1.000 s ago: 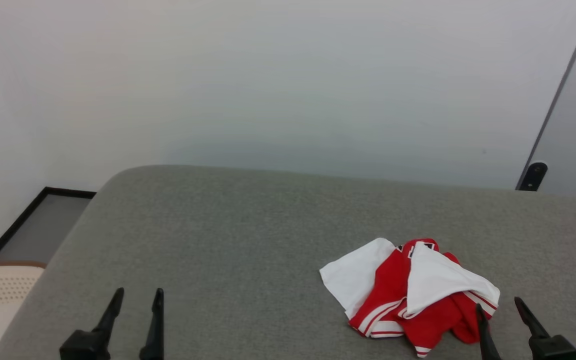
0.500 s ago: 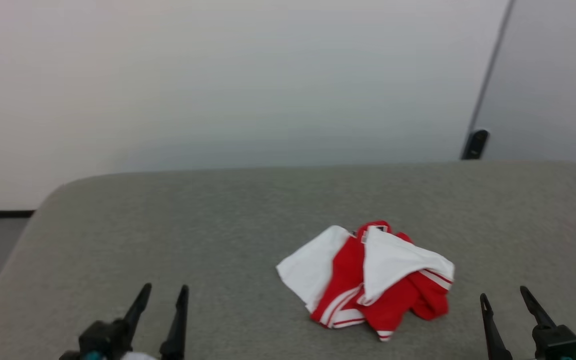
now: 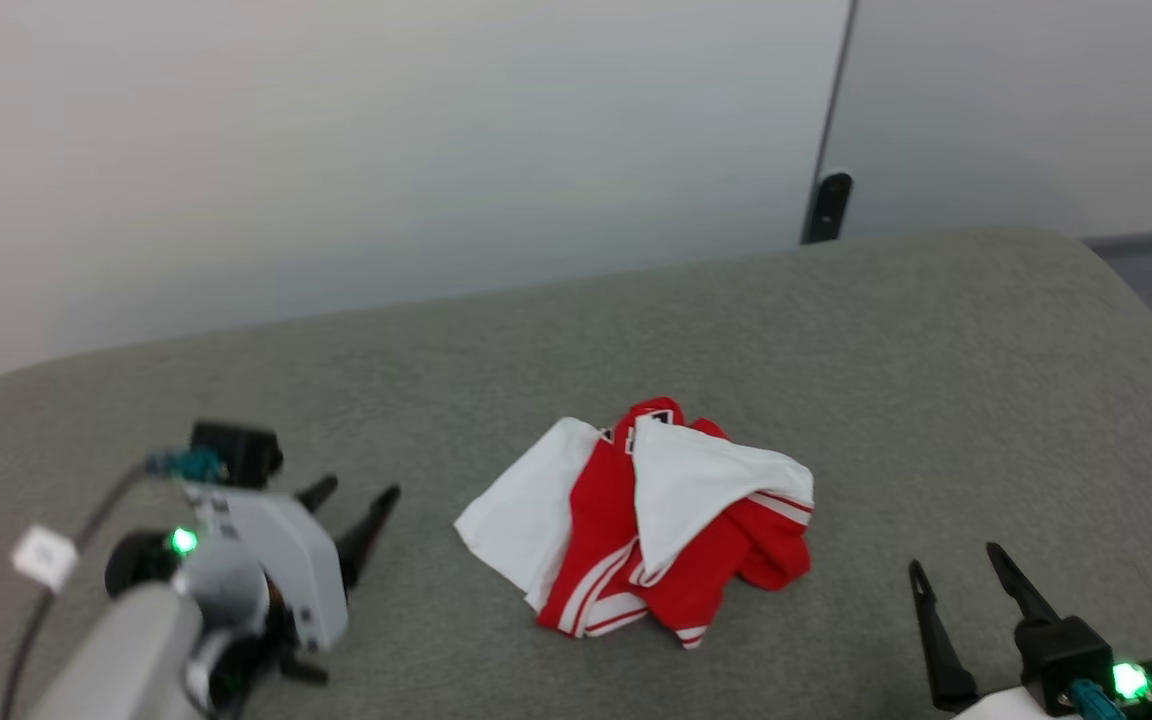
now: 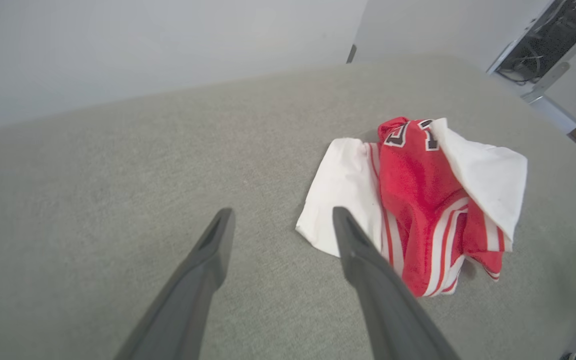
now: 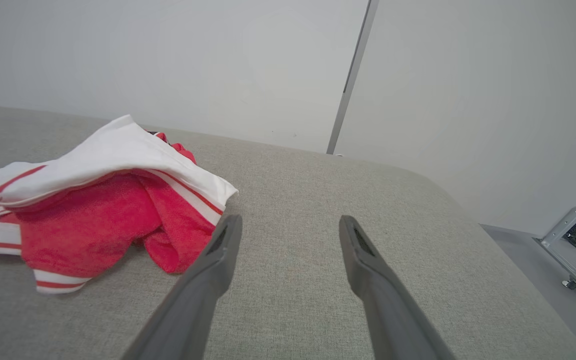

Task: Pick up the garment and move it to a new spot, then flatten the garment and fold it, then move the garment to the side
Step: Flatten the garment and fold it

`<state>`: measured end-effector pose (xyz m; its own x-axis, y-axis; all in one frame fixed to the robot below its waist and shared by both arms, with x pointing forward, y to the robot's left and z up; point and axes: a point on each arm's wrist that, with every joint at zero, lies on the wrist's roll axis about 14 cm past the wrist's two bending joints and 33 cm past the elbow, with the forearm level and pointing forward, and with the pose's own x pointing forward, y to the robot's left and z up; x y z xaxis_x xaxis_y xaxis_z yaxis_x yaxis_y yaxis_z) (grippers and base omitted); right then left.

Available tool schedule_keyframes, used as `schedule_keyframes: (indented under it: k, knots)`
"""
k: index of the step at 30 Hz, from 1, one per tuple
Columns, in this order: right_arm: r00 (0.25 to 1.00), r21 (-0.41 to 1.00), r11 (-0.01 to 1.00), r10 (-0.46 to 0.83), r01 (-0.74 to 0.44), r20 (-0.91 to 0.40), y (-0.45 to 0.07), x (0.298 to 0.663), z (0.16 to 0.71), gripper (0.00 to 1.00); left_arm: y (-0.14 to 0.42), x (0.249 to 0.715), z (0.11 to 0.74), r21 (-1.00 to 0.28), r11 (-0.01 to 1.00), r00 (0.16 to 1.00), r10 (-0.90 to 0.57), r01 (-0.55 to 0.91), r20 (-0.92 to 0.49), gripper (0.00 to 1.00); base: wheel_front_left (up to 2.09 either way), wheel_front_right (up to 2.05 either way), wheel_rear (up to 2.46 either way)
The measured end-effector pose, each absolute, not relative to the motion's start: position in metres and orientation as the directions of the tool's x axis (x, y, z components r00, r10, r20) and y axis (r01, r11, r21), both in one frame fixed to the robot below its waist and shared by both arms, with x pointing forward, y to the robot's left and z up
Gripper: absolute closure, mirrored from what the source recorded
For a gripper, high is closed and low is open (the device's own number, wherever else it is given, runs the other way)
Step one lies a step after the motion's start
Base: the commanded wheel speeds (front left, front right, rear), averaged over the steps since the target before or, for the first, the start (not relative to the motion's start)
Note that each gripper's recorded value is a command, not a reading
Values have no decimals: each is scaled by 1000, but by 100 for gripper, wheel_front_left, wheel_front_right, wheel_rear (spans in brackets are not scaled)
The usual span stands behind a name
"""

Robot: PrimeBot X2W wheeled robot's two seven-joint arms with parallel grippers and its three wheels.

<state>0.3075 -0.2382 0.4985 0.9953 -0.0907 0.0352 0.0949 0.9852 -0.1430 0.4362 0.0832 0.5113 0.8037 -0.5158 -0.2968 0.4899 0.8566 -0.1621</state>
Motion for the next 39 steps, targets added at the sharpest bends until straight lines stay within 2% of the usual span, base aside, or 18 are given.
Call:
schedule_keyframes:
  k: [3,7,12,14,23,28,38,39]
  knots:
    - [995,-134,986,-95,98,30,-238,309,498,0,68,450,517,-194,828,746,-558,525,-363,0,0,0,0]
    - [994,-120,987,-111,112,9,-241,308,492,0,51,454,501,-199,791,629,-588,579,-508,0,0,0,0]
    - [991,-113,985,-131,128,-19,-245,311,484,0,40,463,483,-241,770,497,-582,590,-644,0,0,0,0]
    - [990,-113,985,-136,132,-27,-247,313,482,0,39,467,475,-219,766,456,-558,604,-693,0,0,0,0]
    - [983,-95,983,-166,158,-79,-255,316,467,0,14,479,443,-241,732,318,-534,637,-783,0,0,0,0]
    - [976,-85,980,-189,181,-105,-261,314,460,0,4,469,412,-265,717,212,-501,645,-839,0,0,0,0]
    - [973,-87,977,-202,193,-110,-266,318,460,0,7,471,386,-243,724,165,-443,646,-881,0,0,0,0]
    - [974,-86,978,-201,192,-108,-265,319,460,0,7,471,384,-243,728,165,-440,641,-883,14,0,0,0]
